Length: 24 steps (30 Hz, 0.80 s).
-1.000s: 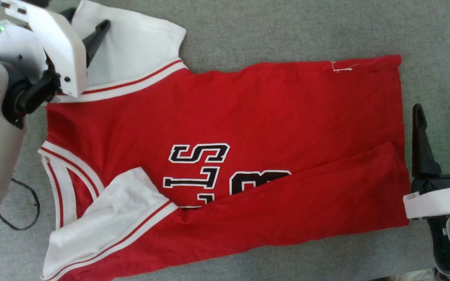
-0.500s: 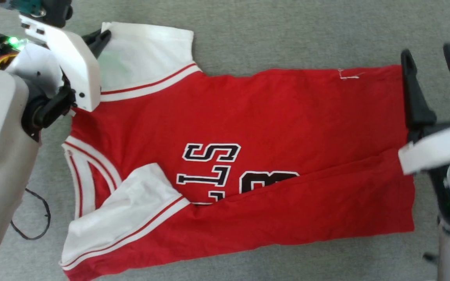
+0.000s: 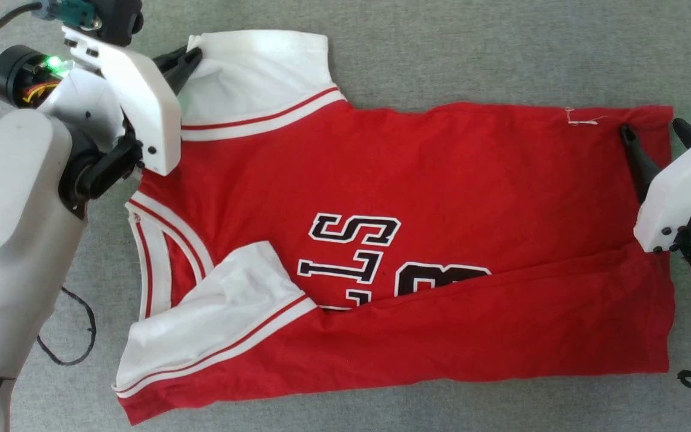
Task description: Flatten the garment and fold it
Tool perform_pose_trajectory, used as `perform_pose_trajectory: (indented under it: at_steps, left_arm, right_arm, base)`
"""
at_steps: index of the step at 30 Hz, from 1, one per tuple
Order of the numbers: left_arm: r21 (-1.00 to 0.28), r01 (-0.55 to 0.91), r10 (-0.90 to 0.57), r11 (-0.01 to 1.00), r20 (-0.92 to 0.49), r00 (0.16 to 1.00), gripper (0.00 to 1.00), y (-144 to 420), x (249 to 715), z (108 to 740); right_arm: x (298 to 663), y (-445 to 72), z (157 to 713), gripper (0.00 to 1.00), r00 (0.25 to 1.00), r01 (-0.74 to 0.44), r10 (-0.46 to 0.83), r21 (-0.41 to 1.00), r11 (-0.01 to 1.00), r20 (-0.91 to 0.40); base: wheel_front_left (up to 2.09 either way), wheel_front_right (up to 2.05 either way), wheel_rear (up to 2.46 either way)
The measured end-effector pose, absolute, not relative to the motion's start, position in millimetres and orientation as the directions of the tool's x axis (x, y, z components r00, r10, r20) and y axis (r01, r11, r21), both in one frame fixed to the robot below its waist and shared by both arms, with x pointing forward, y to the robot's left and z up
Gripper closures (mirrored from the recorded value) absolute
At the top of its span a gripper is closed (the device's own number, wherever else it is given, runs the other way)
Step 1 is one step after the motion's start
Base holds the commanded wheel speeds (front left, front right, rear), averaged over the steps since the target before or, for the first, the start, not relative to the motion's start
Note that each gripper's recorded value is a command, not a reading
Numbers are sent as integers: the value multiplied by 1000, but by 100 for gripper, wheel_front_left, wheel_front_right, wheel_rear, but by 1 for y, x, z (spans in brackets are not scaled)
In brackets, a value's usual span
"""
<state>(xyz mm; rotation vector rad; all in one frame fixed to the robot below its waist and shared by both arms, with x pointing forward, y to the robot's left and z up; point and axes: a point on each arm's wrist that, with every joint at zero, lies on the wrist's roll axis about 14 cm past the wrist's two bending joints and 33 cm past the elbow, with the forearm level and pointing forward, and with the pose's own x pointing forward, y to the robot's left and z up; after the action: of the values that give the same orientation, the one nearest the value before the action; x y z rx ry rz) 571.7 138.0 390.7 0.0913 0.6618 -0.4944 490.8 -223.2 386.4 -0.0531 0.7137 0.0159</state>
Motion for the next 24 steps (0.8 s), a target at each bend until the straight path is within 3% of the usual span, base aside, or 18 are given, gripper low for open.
perform_pose_trajectory:
  at_steps: [5, 6, 7, 8, 15, 24]
  left_arm:
    - [-81, 460, -409, 884, -612, 677, 100, 141, 572, 391]
    - [-80, 460, -408, 884, -610, 679, 100, 142, 571, 391]
    - [-79, 460, -408, 885, -609, 680, 100, 142, 571, 391]
    - [-79, 459, -408, 885, -607, 682, 100, 142, 571, 391]
    - [-65, 443, -411, 894, -513, 754, 100, 147, 581, 414]
    - [-119, 418, -435, 900, -203, 878, 100, 151, 570, 488]
  right_arm:
    - [491, -218, 378, 0, 736, -37, 23, -6, 999, -676]
    - [491, -218, 377, 53, 734, -34, 27, 2, 999, -679]
    - [491, -217, 377, 85, 734, -34, 30, 8, 999, -679]
    - [492, -216, 377, 100, 734, -35, 34, 12, 999, -678]
    - [502, -211, 390, 100, 789, -52, 49, 14, 999, -613]
    - [496, -210, 432, 100, 872, -71, 70, 18, 997, -484]
  base:
    - [0, 0, 0]
    - [0, 0, 0]
    - [0, 0, 0]
    - [0, 0, 0]
    - [0, 0, 0]
    - [0, 0, 0]
